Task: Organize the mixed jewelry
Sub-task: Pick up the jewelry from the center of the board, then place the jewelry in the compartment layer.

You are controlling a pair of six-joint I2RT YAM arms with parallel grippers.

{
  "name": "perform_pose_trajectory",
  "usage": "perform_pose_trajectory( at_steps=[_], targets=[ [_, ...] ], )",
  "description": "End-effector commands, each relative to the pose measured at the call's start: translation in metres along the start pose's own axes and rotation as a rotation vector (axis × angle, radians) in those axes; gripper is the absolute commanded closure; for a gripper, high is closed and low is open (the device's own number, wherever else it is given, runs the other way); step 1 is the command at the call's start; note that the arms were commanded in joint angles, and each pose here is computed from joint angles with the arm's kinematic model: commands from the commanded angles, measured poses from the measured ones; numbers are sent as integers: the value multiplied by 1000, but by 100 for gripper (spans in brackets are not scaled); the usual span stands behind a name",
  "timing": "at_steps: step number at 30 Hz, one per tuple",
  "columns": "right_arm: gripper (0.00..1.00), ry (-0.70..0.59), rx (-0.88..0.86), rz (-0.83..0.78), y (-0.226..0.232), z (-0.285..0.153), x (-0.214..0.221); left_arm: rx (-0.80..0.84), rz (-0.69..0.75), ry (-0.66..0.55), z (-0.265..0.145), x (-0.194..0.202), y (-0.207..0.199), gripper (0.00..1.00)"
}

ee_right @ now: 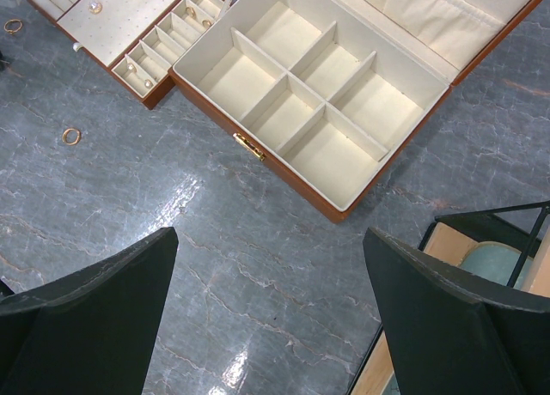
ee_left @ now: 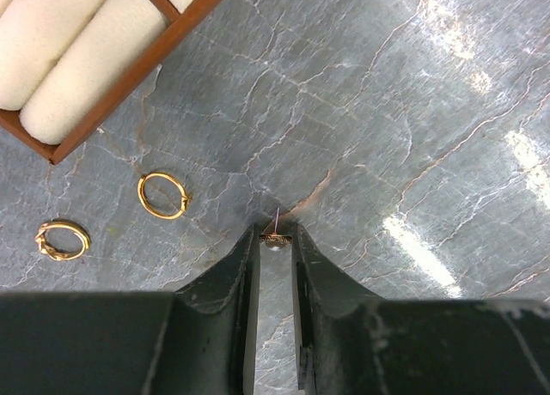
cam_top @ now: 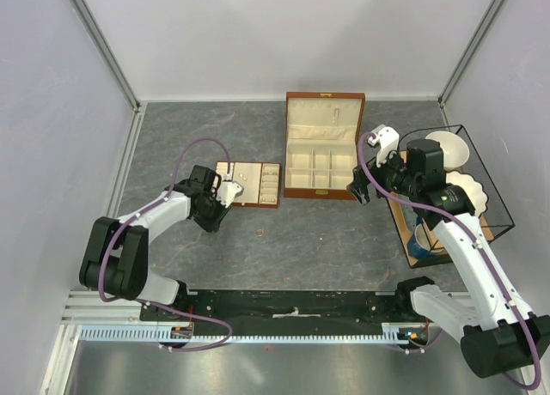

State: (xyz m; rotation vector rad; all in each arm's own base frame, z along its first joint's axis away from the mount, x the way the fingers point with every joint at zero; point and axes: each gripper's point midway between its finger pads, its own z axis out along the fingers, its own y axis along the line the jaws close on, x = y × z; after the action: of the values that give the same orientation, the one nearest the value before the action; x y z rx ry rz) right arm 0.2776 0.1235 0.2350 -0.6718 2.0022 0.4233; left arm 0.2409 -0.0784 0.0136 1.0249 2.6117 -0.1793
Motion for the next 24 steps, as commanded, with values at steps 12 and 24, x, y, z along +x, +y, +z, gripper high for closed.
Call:
perform_pose_trajectory(
  at_steps=[12,24],
  targets=[
    [2,-35,-11,-4,0,2,-11,-4,74,-77,-63,-79,22,83],
    [2,-26,-12,-7,0,4,-8,-12,174,4,-39,-134,32,86]
  ],
)
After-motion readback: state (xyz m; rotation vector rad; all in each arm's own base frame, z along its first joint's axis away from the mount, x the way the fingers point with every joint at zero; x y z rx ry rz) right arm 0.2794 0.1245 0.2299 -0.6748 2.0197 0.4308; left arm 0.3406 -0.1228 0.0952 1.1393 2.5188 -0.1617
